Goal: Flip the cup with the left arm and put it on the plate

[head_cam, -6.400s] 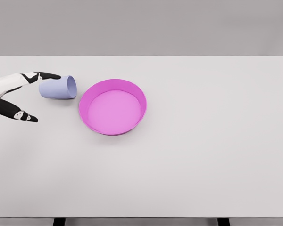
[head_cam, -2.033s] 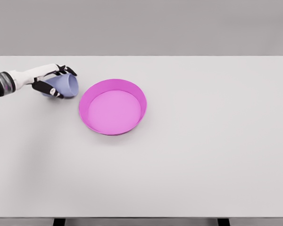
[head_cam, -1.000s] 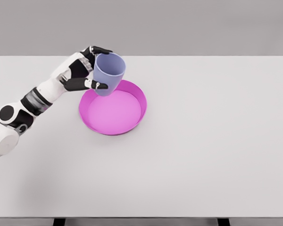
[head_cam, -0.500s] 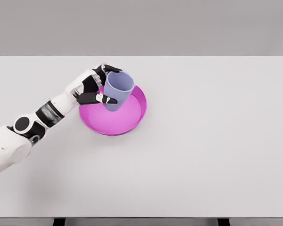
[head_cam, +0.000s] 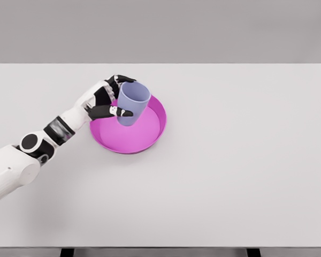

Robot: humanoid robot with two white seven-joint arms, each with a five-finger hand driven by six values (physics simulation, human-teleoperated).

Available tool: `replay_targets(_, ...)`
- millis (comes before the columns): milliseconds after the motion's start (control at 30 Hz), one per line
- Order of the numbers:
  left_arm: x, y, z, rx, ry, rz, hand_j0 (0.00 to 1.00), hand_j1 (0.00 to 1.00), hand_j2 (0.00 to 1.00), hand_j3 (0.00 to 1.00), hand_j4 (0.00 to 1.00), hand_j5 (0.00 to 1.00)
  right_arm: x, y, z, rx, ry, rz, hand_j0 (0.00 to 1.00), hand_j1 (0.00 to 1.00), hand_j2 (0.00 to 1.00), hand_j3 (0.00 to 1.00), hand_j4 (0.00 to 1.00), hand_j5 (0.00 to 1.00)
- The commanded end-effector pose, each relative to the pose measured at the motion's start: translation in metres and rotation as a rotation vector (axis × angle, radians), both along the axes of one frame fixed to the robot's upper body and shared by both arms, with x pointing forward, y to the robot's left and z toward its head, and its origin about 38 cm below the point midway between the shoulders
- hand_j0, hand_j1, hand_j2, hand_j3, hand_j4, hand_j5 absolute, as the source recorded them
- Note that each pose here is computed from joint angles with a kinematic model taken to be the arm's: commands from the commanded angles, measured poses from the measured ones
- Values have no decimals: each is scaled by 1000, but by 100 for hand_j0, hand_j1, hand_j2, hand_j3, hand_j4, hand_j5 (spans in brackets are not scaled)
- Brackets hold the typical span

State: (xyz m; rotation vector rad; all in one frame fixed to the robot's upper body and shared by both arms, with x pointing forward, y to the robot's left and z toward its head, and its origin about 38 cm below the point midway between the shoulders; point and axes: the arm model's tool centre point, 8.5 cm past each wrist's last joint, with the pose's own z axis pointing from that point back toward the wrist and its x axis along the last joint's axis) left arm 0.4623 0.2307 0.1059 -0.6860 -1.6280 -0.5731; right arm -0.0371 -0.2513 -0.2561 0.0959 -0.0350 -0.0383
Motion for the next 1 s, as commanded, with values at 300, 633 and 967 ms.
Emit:
replay_targets(300,4,-3,-8,-2,14,20,50,50,50,50,50,50,0,0,0,0,0,0,100,100,100,100,100,100)
replay_targets(633,4,-4,-7,-6,11,16,67,67,67,67,67,67,0,0,0,0,0,0,100,100,100,100,100,100)
replay_targets(967,3,-3,-7,-1,10,16,86,86,86,86,86,86,0,0,0,0,0,0,100,100,100,100,100,100)
